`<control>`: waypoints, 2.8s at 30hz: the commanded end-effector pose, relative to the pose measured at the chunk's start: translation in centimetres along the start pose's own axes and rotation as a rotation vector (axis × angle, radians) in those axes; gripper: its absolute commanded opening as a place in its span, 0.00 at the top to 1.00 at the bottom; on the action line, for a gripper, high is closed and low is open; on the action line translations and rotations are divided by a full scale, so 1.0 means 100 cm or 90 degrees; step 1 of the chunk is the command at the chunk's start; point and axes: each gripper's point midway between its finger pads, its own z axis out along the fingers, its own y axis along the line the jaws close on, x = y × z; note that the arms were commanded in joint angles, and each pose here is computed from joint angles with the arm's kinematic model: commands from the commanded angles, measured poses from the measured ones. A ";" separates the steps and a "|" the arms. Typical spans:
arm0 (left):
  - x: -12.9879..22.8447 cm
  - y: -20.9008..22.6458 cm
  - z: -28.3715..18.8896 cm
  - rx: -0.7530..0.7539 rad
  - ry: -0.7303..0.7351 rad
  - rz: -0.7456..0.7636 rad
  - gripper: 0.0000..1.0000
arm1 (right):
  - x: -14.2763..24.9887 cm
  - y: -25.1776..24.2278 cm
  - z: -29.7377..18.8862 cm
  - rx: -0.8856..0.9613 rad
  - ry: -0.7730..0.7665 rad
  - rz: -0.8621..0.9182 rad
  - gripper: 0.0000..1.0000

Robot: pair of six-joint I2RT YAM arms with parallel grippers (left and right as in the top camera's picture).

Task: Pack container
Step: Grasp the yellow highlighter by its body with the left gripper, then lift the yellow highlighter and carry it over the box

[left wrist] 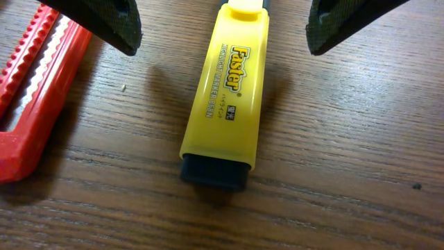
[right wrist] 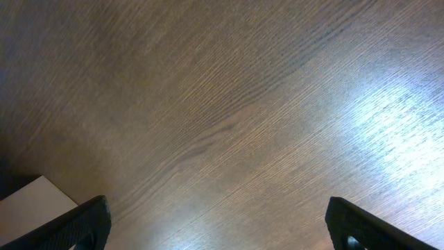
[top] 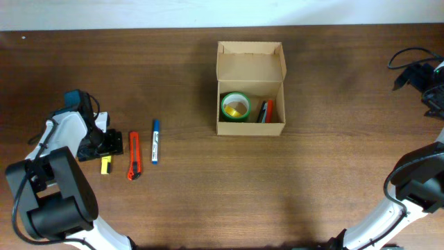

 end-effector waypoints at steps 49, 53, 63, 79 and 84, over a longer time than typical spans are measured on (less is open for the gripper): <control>-0.193 -0.082 -0.285 0.083 -0.481 0.230 0.98 | 0.001 0.000 -0.002 -0.002 -0.003 -0.004 0.01; -0.198 -0.140 -0.329 0.117 -0.578 0.340 0.98 | 0.000 0.001 -0.002 -0.003 -0.005 -0.005 0.01; -0.172 -0.299 -0.333 0.296 -0.624 0.558 0.98 | 0.002 0.000 -0.002 -0.002 0.001 -0.004 0.00; -0.111 -0.443 -0.264 0.361 -0.478 0.530 0.98 | 0.006 -0.001 -0.002 0.001 0.009 -0.003 0.01; -0.105 -0.441 -0.251 0.332 -0.427 0.403 0.98 | 0.005 -0.001 -0.002 0.000 0.009 -0.003 0.01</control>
